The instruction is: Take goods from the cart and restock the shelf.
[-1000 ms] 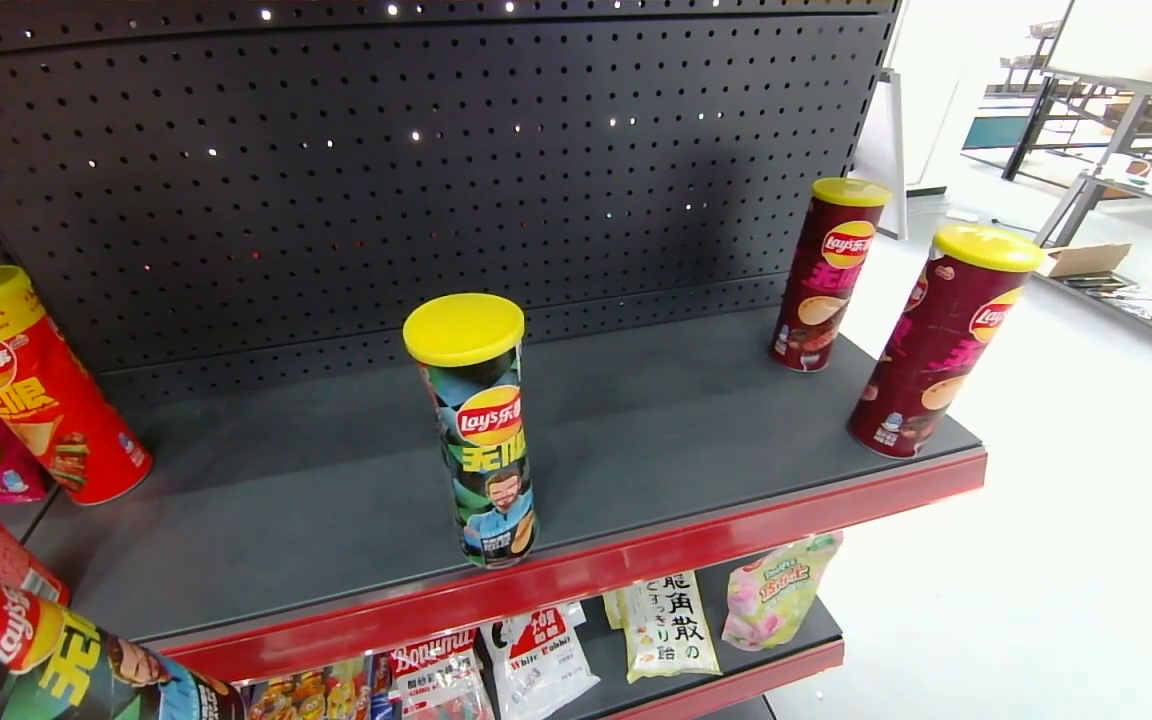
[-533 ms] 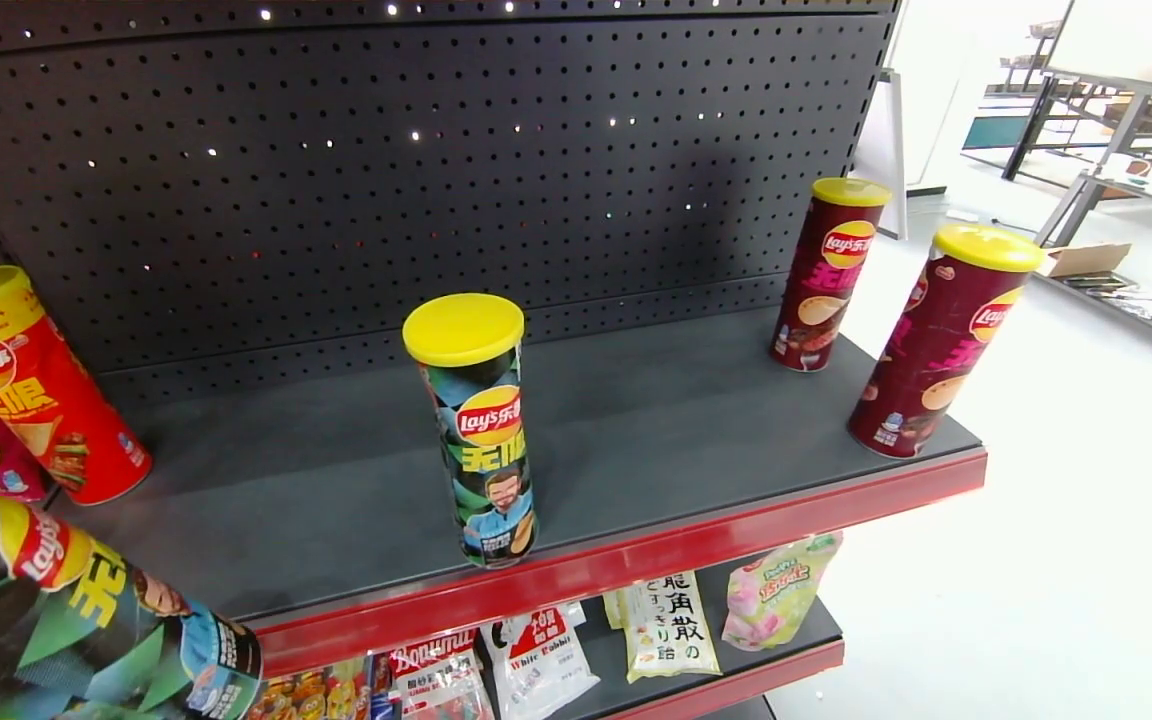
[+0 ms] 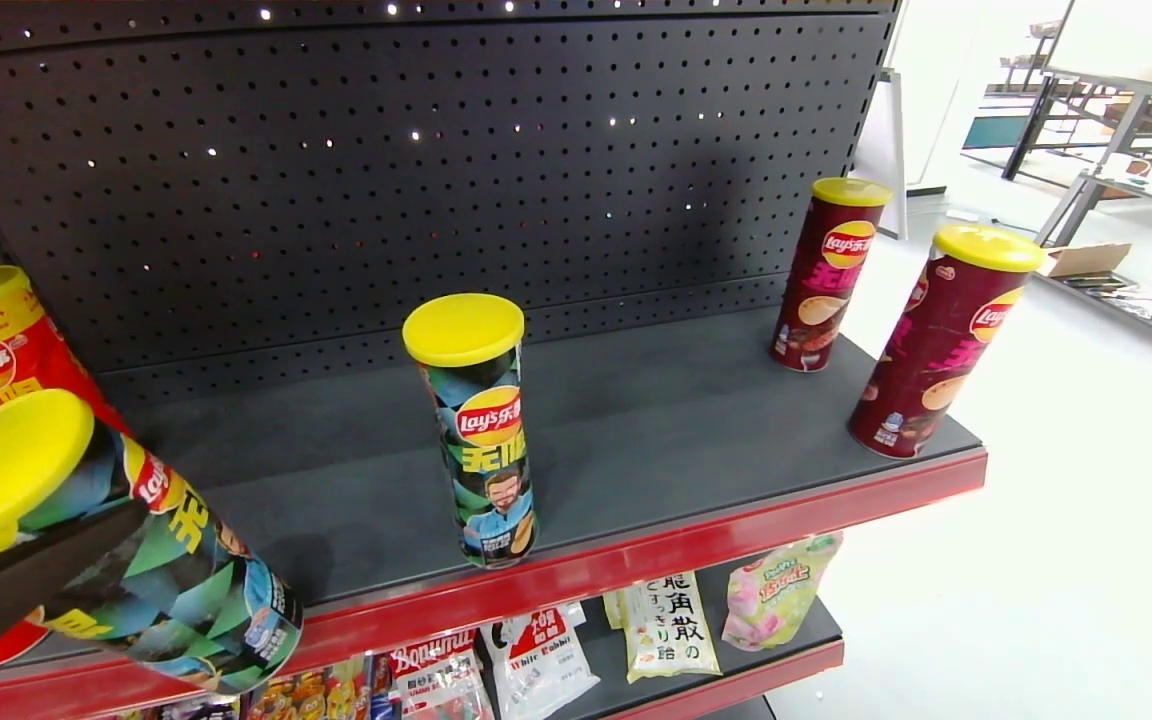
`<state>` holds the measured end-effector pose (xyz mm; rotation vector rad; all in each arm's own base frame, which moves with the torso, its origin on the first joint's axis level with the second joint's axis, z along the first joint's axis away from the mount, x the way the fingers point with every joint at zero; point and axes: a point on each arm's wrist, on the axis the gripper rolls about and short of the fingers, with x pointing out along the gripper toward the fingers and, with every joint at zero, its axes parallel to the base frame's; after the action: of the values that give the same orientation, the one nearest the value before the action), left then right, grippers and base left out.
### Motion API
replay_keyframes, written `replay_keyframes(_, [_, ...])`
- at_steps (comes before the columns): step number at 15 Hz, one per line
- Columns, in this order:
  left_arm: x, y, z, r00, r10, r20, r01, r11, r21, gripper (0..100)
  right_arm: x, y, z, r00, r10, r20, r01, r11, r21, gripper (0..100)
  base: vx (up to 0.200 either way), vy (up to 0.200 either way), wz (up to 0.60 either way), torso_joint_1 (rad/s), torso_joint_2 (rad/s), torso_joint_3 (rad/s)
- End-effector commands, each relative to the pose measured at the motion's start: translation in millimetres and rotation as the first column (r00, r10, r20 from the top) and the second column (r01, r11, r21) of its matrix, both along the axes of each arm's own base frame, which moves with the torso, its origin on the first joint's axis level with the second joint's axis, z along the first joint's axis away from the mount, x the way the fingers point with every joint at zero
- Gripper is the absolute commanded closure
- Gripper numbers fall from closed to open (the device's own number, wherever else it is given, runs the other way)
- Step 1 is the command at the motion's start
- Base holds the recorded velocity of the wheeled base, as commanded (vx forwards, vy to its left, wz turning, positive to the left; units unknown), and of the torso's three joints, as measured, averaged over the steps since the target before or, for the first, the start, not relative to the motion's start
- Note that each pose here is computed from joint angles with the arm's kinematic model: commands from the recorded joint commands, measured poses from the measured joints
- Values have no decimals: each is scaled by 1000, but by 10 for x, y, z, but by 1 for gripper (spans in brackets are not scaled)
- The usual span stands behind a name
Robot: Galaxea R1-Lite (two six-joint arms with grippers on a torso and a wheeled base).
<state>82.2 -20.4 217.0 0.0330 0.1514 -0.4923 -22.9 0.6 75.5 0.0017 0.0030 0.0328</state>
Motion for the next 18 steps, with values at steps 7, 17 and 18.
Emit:
replay_keyframes(7, [687, -110, 97, 998, 0, -61, 2, 1000, 25, 100, 0, 0, -1, 1000, 1, 0, -1, 1000, 0, 0, 0, 0, 0, 0, 0, 0])
replay_keyframes(17, [1643, -324, 248, 999, -30, 33, 29, 998, 47, 100, 0, 0, -1, 1000, 1, 0, -1, 1000, 0, 0, 0, 0, 0, 0, 0, 0])
replay_keyframes(18, [1763, -388, 260, 998, -45, 52, 43, 998, 42, 100, 0, 0, -1, 1000, 1, 0, -1, 1000, 0, 0, 0, 0, 0, 0, 0, 0])
